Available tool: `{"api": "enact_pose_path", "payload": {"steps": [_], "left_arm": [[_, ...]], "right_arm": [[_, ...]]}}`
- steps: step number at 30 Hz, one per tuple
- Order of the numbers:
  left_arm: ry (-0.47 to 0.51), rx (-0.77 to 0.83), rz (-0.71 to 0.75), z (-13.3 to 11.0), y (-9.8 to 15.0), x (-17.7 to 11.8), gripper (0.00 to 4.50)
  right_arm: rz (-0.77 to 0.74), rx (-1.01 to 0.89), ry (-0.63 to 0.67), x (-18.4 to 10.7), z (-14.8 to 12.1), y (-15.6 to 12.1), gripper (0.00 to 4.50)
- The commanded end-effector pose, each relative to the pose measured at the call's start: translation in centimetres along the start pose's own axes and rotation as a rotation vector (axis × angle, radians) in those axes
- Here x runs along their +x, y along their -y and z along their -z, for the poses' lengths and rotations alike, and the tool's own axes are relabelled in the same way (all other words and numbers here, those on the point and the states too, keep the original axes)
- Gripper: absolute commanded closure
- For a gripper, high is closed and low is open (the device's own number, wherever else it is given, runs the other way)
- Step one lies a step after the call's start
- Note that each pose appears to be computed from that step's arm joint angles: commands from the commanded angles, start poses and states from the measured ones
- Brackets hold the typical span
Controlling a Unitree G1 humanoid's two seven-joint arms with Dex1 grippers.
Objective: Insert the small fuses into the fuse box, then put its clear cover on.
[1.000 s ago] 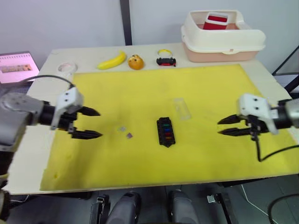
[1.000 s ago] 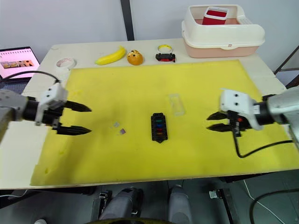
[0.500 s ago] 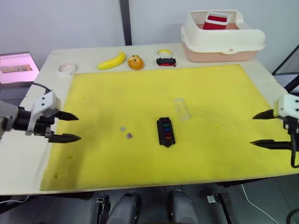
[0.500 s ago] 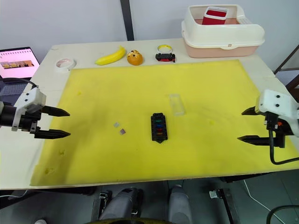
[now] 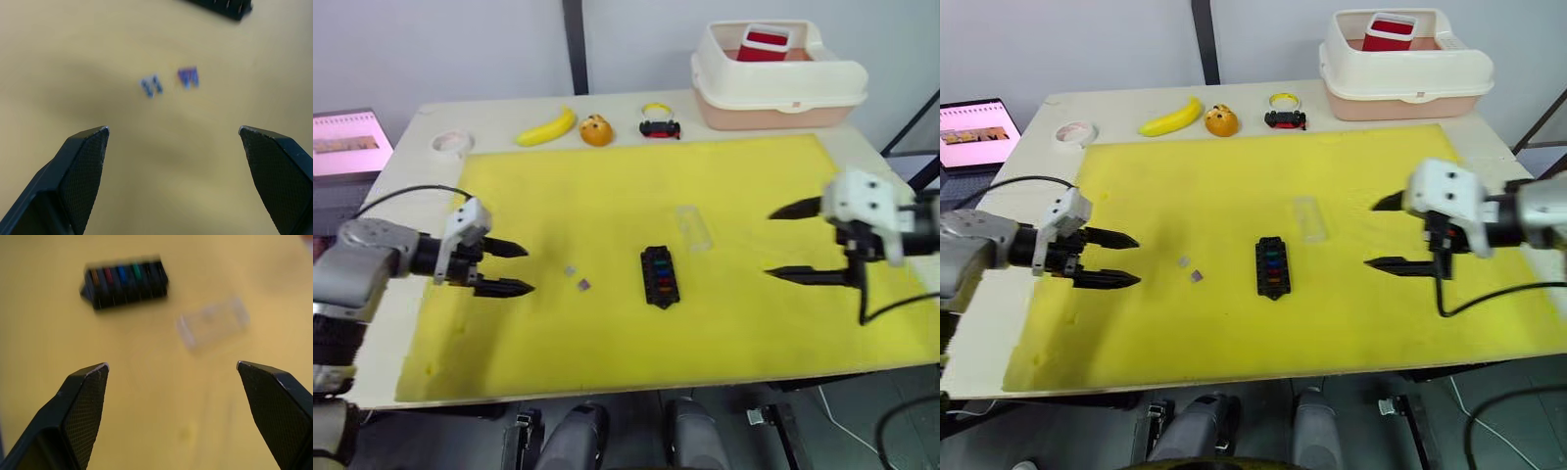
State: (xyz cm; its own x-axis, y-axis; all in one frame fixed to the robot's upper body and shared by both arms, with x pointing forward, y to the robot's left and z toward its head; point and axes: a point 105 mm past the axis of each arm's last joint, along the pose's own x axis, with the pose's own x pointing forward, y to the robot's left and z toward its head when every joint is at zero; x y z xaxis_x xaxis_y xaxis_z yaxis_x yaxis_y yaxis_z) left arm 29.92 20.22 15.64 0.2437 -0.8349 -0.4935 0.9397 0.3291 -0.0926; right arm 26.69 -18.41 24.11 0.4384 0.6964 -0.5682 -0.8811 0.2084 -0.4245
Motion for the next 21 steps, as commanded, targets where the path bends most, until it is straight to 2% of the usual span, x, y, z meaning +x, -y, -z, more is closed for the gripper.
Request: {"api": "enact_pose_path", "payload": {"steps": [1, 8, 11, 13, 21], "left_arm": [[0.03, -0.118, 0.061, -0.5, 0.2, 0.4, 0.0], [0.07, -0.387, 0.151, -0.7, -0.4, 2.1, 0.0], [0.087, -0.472, 0.15, -0.7, -1.0, 2.3, 0.87], [0.106, -0.542, 0.155, -0.8, -1.2, 2.5, 1.78], [0.115, -0.74, 0.138, 0.2, -2.4, 3.6, 1.78]], "right_arm": [[-0.026, -0.053, 0.071, 1.7, -2.6, -0.3, 0.06], [-0.064, -0.095, 0.165, 4.9, -5.7, -0.7, 0.06], [-0.069, -0.091, 0.167, 5.2, -5.8, -0.8, 0.0], [-0.073, -0.089, 0.162, 5.3, -5.6, -1.0, 0.0], [-0.076, -0.079, 0.149, 5.4, -5.4, -1.4, 0.0]]}}
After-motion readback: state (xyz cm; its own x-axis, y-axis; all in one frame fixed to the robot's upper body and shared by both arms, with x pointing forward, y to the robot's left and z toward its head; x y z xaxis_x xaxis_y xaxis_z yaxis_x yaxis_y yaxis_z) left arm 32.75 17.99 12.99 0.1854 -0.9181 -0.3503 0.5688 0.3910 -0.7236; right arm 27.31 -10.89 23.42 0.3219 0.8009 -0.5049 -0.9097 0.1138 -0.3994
